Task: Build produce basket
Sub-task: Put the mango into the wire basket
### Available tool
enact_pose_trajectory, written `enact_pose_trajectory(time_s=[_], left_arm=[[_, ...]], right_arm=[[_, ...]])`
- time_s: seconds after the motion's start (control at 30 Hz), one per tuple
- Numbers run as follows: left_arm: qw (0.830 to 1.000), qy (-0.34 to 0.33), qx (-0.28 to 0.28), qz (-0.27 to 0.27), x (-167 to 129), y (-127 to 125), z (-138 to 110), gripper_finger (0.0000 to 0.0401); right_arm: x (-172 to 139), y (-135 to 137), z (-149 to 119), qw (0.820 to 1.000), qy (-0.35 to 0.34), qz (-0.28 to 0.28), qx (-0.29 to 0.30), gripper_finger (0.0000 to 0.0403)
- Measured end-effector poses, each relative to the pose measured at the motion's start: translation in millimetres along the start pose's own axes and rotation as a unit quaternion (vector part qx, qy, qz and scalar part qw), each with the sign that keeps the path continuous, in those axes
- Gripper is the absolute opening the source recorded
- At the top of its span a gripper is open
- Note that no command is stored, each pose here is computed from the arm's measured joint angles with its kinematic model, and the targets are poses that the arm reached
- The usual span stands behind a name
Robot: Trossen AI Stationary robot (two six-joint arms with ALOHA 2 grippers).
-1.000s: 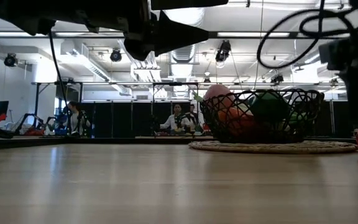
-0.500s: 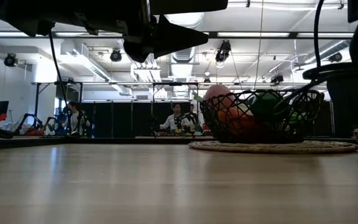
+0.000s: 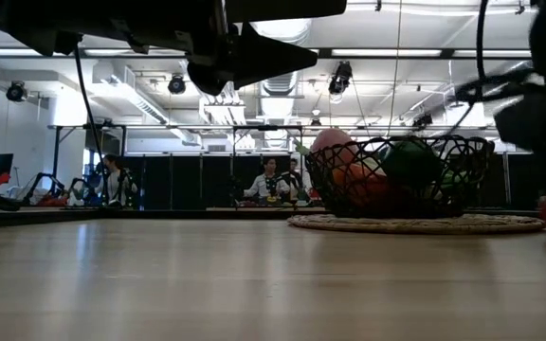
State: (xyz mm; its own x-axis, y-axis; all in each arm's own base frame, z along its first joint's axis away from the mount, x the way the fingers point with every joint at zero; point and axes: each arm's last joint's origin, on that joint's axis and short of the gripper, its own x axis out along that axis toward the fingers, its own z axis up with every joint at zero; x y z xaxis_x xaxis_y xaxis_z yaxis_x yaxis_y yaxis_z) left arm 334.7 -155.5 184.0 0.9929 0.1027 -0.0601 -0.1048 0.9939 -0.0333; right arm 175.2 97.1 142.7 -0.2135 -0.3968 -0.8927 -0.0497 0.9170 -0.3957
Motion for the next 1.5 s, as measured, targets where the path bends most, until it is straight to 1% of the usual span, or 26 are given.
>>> enact_pose_trajectory(time_s=[0.1, 0.17, 0.27, 0.33, 0.4, 0.5, 0.57, 0.63, 0.7, 0.77, 0.83, 0.93, 1.07, 1.17, 1.27, 1.4, 1.5], left_arm=[[1.000, 0.000, 0.000, 0.000, 0.0, 0.0, 0.0, 0.0366], [1.000, -0.001, -0.001, 0.000, 0.0, 0.0, 0.2, 0.0366], [1.000, -0.001, -0.001, 0.000, -0.1, -0.1, 0.2, 0.0366], [1.000, -0.001, -0.001, 0.000, -0.1, -0.1, 0.2, 0.0366], [1.000, -0.001, -0.001, 0.000, -0.1, -0.1, 0.3, 0.0366], [1.000, -0.001, -0.001, 0.000, -0.1, -0.1, 0.3, 0.0366], [1.000, -0.001, -0.001, 0.000, -0.1, -0.1, 0.3, 0.0366], [1.000, -0.001, -0.001, 0.000, -0.2, 0.0, 0.1, 0.0366], [1.000, -0.001, -0.001, 0.000, -0.2, 0.0, 0.1, 0.0366], [1.000, -0.001, -0.001, 0.000, -0.2, -0.1, 0.1, 0.0366], [1.000, -0.001, -0.001, 0.000, -0.2, -0.1, 0.1, 0.0366], [1.000, -0.001, -0.001, 0.000, -0.2, -0.1, 0.1, 0.0366], [1.000, -0.001, -0.001, 0.000, -0.2, 0.0, 0.1, 0.0366], [1.000, -0.001, -0.001, 0.000, -0.2, 0.0, 0.0, 0.0366], [1.000, -0.001, -0.002, 0.000, -0.2, 0.0, 0.0, 0.0366], [1.000, -0.001, -0.014, 0.000, -0.3, -0.1, 0.0, 0.0366], [1.000, -0.001, -0.014, -0.001, -0.7, -0.7, -0.2, 0.0366]], right_arm=[[-19.4, 2.9, 8.6, 0.998, -0.049, 0.033, 0.009, 0.0215], [-36.0, 4.9, 15.6, 0.994, -0.093, 0.060, 0.017, 0.0215], [-62.7, 5.8, 22.5, 0.982, -0.167, 0.088, 0.015, 0.0215], [-80.8, 3.8, 25.7, 0.969, -0.231, 0.084, 0.006, 0.0215], [-98.9, -2.3, 27.4, 0.952, -0.301, 0.065, 0.002, 0.0215], [-120.2, -21.9, 25.8, 0.926, -0.376, 0.009, 0.017, 0.0215], [-129.7, -41.8, 23.6, 0.912, -0.405, -0.038, 0.047, 0.0215], [-135.2, -65.7, 20.4, 0.901, -0.418, -0.074, 0.090, 0.0214], [-134.7, -94.0, 18.5, 0.894, -0.415, -0.088, 0.143, 0.0214], [-125.1, -122.6, 16.7, 0.893, -0.394, -0.093, 0.197, 0.0214], [-109.3, -149.1, 15.3, 0.895, -0.360, -0.095, 0.243, 0.0214], [-78.6, -184.7, 11.8, 0.903, -0.299, -0.077, 0.300, 0.0214], [-40.4, -221.5, 5.2, 0.900, -0.221, -0.060, 0.372, 0.0215], [-19.1, -237.9, 3.7, 0.895, -0.186, -0.032, 0.404, 0.0222], [-6.2, -245.5, 5.9, 0.894, -0.168, 0.000, 0.416, 0.0236], [0.6, -245.1, 11.5, 0.899, -0.156, 0.025, 0.409, 0.0263], [-0.4, -245.9, 12.2, 0.900, -0.154, 0.026, 0.408, 0.0288]])
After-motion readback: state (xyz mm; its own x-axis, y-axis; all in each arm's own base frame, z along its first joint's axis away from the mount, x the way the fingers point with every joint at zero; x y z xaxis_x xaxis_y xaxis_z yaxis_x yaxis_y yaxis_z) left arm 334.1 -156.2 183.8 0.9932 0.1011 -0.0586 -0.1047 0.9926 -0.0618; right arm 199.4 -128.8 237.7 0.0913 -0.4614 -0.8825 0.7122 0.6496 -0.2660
